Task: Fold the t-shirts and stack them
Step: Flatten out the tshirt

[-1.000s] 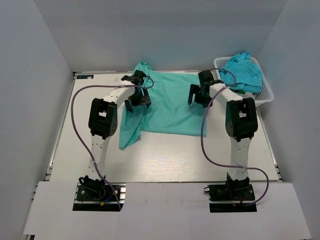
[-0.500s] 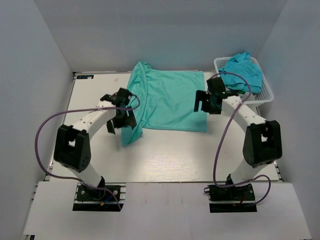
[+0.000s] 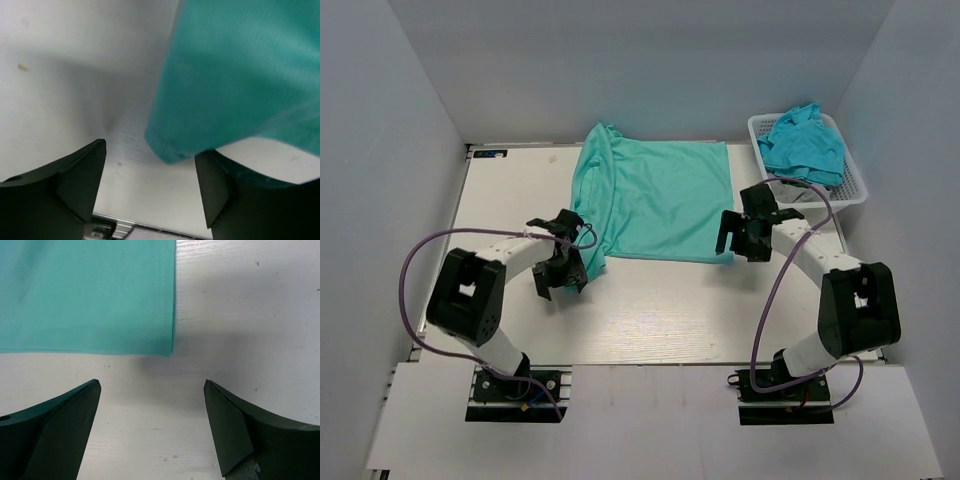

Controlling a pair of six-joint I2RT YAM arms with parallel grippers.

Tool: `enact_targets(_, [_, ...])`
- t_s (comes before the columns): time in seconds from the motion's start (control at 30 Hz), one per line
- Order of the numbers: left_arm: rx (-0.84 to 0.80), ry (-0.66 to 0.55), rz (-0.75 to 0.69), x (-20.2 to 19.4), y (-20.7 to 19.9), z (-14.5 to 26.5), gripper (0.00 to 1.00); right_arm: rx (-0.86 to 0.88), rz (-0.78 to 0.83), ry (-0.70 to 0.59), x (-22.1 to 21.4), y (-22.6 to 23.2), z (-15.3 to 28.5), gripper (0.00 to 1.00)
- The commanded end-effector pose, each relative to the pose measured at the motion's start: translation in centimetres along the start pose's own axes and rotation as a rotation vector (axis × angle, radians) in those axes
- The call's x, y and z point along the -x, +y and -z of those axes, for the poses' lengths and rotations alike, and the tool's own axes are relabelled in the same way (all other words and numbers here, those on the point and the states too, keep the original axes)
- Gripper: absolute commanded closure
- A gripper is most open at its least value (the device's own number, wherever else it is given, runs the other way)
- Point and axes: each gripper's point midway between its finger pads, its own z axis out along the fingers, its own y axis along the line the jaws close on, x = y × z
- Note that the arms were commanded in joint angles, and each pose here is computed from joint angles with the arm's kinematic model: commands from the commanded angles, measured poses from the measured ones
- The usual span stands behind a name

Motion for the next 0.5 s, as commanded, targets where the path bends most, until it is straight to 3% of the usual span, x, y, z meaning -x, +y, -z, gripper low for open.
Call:
enact_targets(0.0, [0.013,-0.114,0.052,4.6,-0.9,-0.4,0.20,0.032,-0.013,-0.009,0.8,0.9,-0.9,0.10])
enact_targets(0.07, [-0.011,-0.122,0.055,5.1,-1.6,-0.4,0.22,0.031,-0.010,0.000,0.7,0.9,-1.2,0.10])
enact_targets(0.2, [-0.093,-0.129,0.037,5.9,-3.5,-0.7,0.38,0.017,-0.011,0.029,0.0,0.6,-2.3,0.10])
enact_targets(0.33, [-0.073,-0.104,0.032,5.4,-3.1,-0.7,1.00,0.008,-0.013,0.049,-0.5,0.4,-3.8,0.12])
enact_targets(0.47, [-0.119,-0.127,0.028,5.3,-3.2,0.9,1.00,0.017,-0.027,0.055,-0.1,0.9,-5.3,0.18])
